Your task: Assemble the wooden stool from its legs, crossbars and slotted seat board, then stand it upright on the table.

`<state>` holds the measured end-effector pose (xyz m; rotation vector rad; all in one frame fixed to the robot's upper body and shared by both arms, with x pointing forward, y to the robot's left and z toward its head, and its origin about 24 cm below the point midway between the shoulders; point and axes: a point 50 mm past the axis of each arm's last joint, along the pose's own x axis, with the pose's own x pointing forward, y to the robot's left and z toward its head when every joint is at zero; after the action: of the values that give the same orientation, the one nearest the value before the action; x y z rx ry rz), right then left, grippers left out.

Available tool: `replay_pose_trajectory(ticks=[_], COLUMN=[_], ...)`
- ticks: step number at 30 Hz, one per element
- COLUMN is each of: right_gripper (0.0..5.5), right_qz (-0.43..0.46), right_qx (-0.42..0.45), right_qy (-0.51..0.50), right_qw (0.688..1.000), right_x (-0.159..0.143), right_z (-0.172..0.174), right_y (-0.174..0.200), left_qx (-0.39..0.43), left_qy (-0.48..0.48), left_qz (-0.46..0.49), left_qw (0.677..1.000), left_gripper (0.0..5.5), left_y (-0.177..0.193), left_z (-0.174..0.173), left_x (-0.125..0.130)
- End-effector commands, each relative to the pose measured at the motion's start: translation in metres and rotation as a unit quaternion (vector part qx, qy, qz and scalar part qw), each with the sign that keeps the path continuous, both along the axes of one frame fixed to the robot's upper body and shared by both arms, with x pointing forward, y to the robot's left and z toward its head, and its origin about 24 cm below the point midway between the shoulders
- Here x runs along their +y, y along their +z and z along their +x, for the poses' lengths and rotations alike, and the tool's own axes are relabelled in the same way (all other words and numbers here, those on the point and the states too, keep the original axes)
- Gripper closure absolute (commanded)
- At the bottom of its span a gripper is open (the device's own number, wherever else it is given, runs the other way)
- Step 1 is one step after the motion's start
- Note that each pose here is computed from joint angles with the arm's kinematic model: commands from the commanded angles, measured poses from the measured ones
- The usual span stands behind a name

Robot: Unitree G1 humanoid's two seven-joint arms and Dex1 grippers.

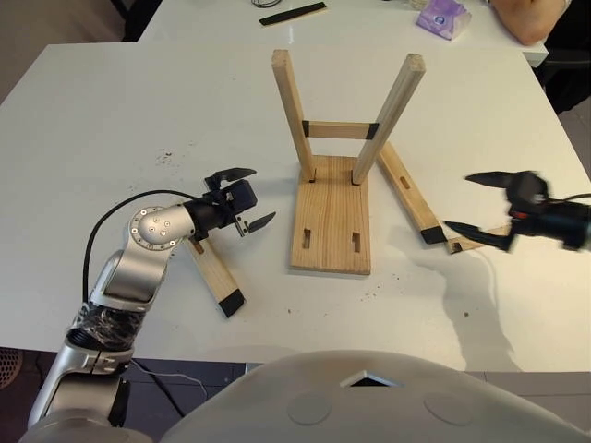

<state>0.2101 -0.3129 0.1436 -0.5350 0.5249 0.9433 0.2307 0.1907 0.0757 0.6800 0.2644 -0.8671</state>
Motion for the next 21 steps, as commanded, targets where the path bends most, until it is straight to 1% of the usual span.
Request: replay_pose_trajectory(ticks=[1,5,8,12,16,21], right_gripper=[0.69,0.69,0.69,0.69,0.69,0.69], right_qz=[-0.024,-0.053,-0.067,-0.096,-0.113,-0.145], right_qx=[0.017,0.055,0.092,0.135,0.146,0.153], right_qy=[0.018,0.055,0.084,0.084,0.085,0.113], right_qw=[0.999,0.996,0.99,0.983,0.979,0.971], right_x=[-0.026,-0.029,-0.033,-0.05,-0.055,-0.051], right_z=[0.023,0.039,0.036,0.028,0.03,0.026], right_y=[0.015,-0.005,-0.018,-0.02,-0.027,-0.052], left_qx=[-0.003,-0.001,0.004,0.011,0.014,0.016], left_qy=[0.015,0.009,-0.001,-0.006,-0.008,-0.015], left_qz=[-0.018,-0.024,-0.023,-0.024,-0.026,-0.027], left_qw=[1.0,1.0,1.0,1.0,1.0,0.999], left_gripper=[0.7,0.7,0.7,0.7,0.7,0.7], left_y=[-0.002,-0.004,-0.005,-0.005,-0.007,-0.007], left_z=[-0.001,0.0,0.0,-0.001,-0.003,-0.001], left_x=[-0.008,-0.013,-0.014,-0.012,-0.014,-0.017])
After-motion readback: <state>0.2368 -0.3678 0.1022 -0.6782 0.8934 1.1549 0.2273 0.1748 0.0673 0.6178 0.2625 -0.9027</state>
